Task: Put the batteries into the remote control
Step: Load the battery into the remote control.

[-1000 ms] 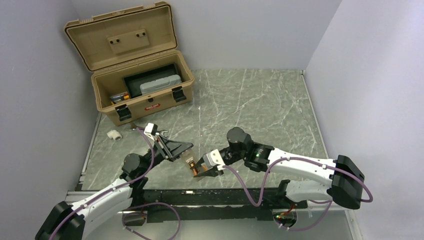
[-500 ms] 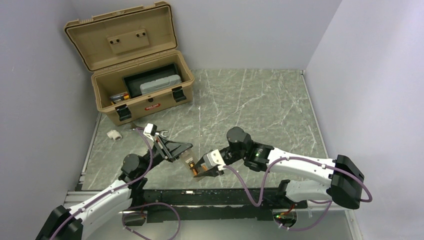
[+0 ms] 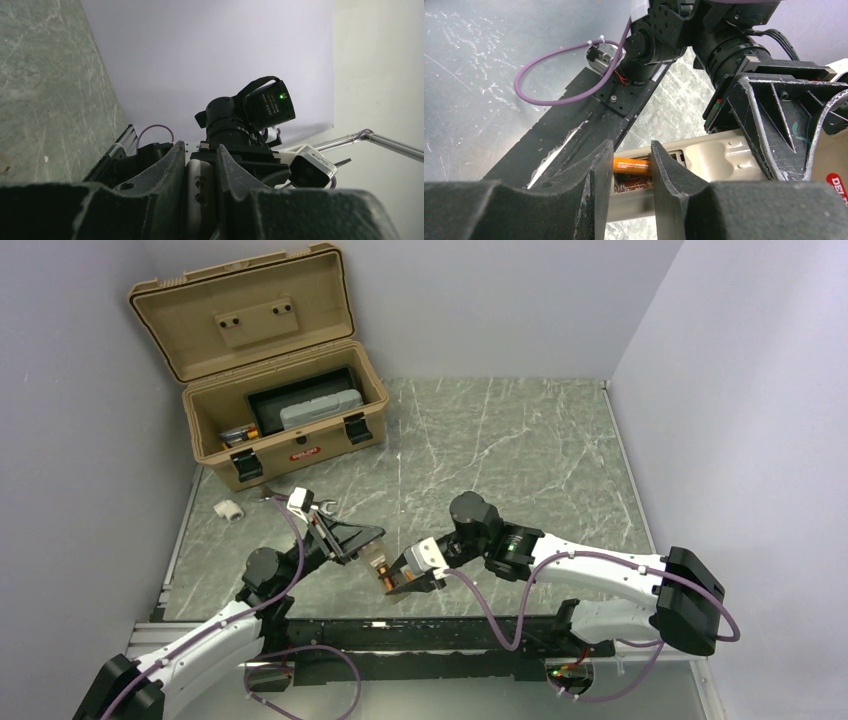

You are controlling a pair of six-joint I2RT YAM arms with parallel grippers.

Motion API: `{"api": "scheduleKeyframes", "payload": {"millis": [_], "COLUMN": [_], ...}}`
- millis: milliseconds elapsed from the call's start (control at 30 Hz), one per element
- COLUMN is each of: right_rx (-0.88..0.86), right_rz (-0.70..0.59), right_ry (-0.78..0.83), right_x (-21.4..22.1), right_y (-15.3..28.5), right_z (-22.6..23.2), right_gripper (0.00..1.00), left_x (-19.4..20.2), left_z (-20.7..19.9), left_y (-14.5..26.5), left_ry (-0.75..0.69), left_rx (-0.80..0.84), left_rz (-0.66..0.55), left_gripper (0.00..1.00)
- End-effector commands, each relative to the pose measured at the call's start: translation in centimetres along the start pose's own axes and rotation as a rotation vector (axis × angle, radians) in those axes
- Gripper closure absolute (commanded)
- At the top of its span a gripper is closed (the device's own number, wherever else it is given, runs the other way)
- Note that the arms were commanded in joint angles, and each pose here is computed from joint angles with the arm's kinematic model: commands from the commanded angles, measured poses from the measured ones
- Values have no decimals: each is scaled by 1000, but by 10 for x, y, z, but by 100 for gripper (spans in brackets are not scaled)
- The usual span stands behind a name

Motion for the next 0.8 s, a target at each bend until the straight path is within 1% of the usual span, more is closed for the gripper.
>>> {"api": "scheduleKeyframes", "payload": {"millis": [0,400,767], "right_rx": [107,113,112], "right_rz": [24,15,12], "right_ry": [75,90,113], "right_x": [-3,-4,-7], "right_y": [5,5,5], "right_z": [-22,-26,-33], "right_gripper": [65,66,66], "left_x": [7,8,9], "left_z": [-37,-42,-45], "left_y": [0,2,2], "left_ry": [5,26,30], "left_rx": [172,213,208], "left_rz": [101,114,137], "left_gripper": [100,100,100]}}
Point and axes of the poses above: each gripper's point midway between its finger pads, its own y axis back along the fingers, its own z axis along the line the jaws close on, x = y × z, the point moved 9 cm from there along y, back along the fingers
